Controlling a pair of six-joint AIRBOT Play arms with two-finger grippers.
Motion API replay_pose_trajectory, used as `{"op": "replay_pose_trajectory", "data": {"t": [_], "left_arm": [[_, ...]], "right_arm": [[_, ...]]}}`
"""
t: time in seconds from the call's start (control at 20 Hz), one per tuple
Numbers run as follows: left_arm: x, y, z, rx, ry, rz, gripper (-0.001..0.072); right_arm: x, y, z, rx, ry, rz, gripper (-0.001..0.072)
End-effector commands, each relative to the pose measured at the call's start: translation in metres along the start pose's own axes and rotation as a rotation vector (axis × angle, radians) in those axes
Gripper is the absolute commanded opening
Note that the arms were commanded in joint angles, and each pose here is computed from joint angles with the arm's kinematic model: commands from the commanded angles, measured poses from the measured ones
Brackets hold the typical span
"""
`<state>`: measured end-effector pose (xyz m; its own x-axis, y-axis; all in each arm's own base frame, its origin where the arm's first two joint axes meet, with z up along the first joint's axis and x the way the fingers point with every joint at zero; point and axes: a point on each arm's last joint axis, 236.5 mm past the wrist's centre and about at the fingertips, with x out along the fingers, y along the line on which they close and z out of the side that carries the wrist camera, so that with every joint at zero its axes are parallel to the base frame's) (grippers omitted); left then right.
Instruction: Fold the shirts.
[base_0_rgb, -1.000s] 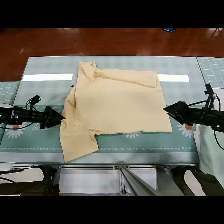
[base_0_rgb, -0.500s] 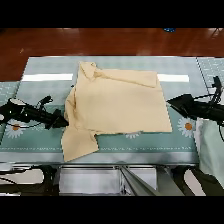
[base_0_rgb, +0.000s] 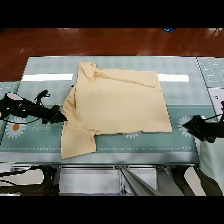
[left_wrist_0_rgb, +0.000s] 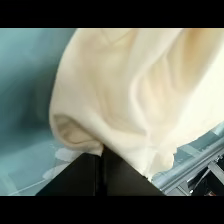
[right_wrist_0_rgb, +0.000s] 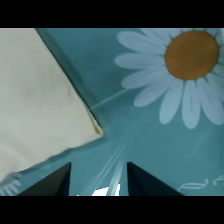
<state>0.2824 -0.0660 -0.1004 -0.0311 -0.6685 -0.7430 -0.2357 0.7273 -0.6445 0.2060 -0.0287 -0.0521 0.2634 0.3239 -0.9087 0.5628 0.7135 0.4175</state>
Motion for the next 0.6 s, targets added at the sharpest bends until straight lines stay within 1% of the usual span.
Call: {"op": "replay_pose_trajectory", "data": {"t": [0.0, 0.15, 0.4, 0.55], "left_arm": [[-0.002, -0.005, -0.001, 0.0, 0.002, -0.014, 0.0023], [-0.002, -0.005, 0.0, 0.0, 0.002, -0.013, 0.0023], [-0.002, -0.005, 0.0, 0.0, 0.001, -0.013, 0.0023], [-0.002, -0.005, 0.0, -0.001, 0.001, -0.013, 0.0023]], "right_arm": [[0.024, -0.017, -0.028, 0.042, 0.107, 0.005, 0.0409], [0.036, -0.007, -0.021, 0.075, 0.121, 0.07, 0.0409], [0.059, 0.022, 0.004, 0.142, 0.101, 0.244, 0.0409], [0.085, 0.033, -0.002, 0.138, 0.166, 0.254, 0.0409]]}}
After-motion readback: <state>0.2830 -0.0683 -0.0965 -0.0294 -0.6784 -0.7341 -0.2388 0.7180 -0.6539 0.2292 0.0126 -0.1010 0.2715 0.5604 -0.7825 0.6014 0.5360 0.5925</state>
